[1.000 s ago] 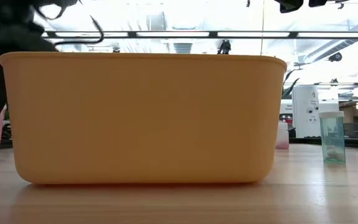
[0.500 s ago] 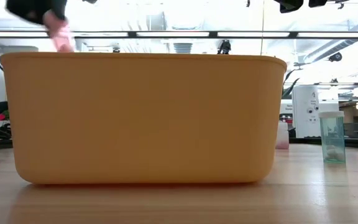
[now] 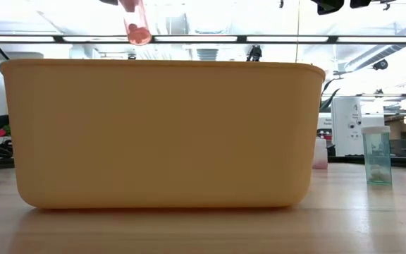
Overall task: Pick and place medicine bottles into bin by pill shape (circle, oval)
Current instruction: Put the pink tablet bottle into the yellow bin, then put the white capsule bottle into the red bin
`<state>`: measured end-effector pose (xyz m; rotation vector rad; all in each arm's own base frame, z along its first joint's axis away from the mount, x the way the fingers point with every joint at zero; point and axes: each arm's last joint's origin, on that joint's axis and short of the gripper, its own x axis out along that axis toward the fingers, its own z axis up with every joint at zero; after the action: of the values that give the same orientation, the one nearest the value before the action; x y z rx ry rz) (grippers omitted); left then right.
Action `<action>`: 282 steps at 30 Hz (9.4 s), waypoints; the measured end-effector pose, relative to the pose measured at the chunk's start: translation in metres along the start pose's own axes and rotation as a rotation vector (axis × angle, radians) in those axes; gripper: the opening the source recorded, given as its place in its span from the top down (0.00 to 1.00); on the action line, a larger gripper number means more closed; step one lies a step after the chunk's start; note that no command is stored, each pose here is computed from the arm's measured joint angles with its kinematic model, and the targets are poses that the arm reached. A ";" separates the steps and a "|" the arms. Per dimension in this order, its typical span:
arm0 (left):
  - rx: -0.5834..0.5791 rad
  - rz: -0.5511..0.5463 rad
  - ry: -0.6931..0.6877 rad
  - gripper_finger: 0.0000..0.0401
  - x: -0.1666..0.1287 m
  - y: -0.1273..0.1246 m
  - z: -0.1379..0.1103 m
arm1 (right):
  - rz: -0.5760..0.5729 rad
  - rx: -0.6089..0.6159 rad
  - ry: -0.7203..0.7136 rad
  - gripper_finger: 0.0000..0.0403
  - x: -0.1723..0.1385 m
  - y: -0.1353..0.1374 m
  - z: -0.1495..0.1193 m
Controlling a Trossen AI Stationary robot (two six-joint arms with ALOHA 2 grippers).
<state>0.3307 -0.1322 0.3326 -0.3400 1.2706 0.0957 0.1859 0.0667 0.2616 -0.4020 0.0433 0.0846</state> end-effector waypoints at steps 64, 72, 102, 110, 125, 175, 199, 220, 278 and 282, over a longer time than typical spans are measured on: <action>0.340 0.276 0.219 0.75 0.130 -0.011 -0.017 | 0.000 -0.002 0.002 0.56 0.000 0.000 0.000; 0.343 0.298 0.203 0.68 0.130 -0.011 -0.016 | 0.000 -0.002 0.002 0.56 0.000 0.000 0.000; 0.386 0.235 0.059 0.55 0.065 -0.009 -0.015 | -0.001 0.016 0.002 0.56 0.000 0.000 0.000; 0.407 0.350 -0.196 0.55 0.019 -0.007 -0.021 | -0.062 0.103 0.021 0.56 0.000 -0.002 -0.001; 0.525 0.294 -0.562 0.56 -0.009 0.017 -0.057 | -0.323 0.427 0.185 0.56 0.001 -0.011 0.004; 0.473 0.386 -0.807 0.56 -0.027 0.059 -0.065 | -0.742 0.848 1.244 0.56 0.021 -0.097 -0.106; 0.474 0.388 -0.804 0.56 -0.019 0.060 -0.066 | -0.724 0.911 1.202 0.48 0.024 -0.095 -0.110; 0.474 0.388 -0.804 0.56 -0.019 0.060 -0.066 | -0.729 0.934 1.163 0.47 0.018 -0.081 -0.135; 0.290 0.134 -1.107 0.56 0.075 0.101 -0.050 | -0.170 0.566 0.405 0.67 0.094 -0.028 -0.036; 0.283 0.124 -1.118 0.56 0.092 0.103 -0.041 | -0.132 0.559 0.382 0.67 0.101 -0.025 -0.039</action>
<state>0.2939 -0.0578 0.2148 0.0635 0.1835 0.1761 0.2876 0.0356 0.2294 0.1436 0.4073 -0.1350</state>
